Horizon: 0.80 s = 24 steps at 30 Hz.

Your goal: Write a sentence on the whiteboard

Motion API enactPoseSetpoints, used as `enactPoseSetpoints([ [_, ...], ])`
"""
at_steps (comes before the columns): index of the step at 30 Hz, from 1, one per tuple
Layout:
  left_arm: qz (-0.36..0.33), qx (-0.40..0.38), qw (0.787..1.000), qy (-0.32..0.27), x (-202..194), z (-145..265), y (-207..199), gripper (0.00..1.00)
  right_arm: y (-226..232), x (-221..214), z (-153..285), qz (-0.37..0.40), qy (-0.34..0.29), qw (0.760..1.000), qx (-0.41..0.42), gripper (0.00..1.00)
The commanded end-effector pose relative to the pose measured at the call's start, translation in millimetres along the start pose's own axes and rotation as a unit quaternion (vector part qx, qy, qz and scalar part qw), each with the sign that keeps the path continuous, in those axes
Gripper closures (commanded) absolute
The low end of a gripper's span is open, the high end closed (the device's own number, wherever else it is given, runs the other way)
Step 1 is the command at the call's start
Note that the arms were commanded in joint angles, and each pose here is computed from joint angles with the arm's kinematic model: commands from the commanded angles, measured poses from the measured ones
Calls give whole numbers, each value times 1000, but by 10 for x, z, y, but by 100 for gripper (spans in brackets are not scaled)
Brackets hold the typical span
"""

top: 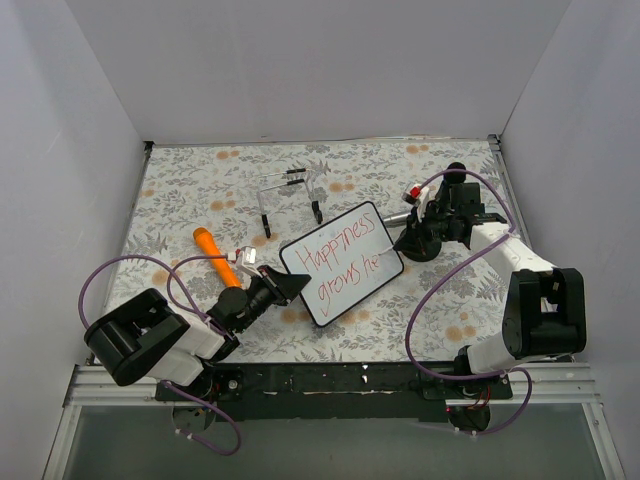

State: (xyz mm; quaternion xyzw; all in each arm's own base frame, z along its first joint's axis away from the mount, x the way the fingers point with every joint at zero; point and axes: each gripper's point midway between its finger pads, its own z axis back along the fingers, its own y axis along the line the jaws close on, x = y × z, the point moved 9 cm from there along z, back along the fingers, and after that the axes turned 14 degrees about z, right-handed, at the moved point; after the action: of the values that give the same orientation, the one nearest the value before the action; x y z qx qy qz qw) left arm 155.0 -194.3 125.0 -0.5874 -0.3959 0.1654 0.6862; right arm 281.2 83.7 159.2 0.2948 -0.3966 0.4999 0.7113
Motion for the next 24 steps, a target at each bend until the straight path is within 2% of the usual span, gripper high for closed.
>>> enactPoseSetpoints([
  [1,-6,-99,995,-33,86,163,-253,100,-3,-36,-13,14,19,1000,3,99],
  [12,-6,-97,995,-34,86,169,-245,100,118,-175,-11,10,37,999,21,99],
  [24,-6,-100,994,-31,83,173,-257,100,78,-89,7,12,26,999,14,99],
])
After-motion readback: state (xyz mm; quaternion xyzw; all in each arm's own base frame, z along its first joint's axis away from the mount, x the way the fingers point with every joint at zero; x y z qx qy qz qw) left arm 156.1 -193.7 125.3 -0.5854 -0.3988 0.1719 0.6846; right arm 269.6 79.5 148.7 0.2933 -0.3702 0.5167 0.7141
